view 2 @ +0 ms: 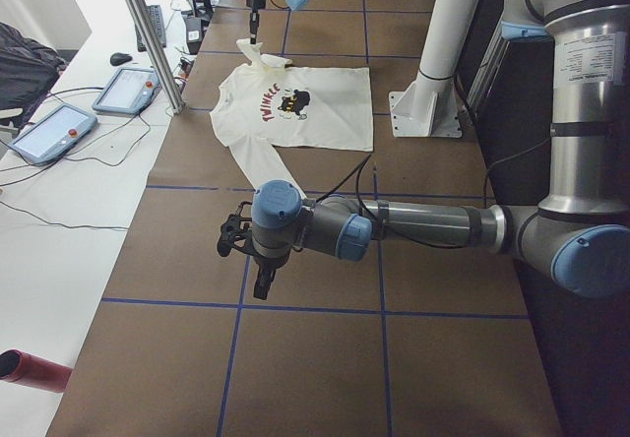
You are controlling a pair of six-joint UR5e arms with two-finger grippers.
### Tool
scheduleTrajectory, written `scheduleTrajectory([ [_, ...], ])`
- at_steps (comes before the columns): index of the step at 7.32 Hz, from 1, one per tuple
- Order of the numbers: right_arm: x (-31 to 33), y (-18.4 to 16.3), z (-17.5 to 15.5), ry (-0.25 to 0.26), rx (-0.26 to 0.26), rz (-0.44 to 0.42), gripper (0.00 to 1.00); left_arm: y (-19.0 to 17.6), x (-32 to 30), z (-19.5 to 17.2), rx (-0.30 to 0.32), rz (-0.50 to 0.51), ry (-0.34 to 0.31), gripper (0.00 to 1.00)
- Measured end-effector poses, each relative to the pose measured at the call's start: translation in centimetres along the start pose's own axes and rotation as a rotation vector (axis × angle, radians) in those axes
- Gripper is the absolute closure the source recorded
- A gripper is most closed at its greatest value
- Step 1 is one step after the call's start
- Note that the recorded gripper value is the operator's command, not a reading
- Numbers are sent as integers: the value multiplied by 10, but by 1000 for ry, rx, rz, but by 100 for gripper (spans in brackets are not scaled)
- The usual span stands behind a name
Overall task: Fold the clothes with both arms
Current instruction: 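Carry the sleeve with the right gripper across the shirt body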
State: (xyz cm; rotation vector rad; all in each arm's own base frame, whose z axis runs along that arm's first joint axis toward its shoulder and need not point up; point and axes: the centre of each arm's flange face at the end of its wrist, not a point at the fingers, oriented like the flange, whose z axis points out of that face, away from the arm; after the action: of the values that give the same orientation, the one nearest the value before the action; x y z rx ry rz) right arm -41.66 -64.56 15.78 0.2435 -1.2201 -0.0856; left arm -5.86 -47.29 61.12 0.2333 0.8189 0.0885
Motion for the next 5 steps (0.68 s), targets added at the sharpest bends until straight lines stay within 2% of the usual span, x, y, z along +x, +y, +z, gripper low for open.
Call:
scheduleTrajectory([
  [2, -85, 30, 54, -22, -7, -70, 100, 1, -2, 2, -3, -4, 0, 0],
  [5, -129, 79, 102, -63, 37, -148, 100, 2, -3, 3, -5, -6, 0, 0],
])
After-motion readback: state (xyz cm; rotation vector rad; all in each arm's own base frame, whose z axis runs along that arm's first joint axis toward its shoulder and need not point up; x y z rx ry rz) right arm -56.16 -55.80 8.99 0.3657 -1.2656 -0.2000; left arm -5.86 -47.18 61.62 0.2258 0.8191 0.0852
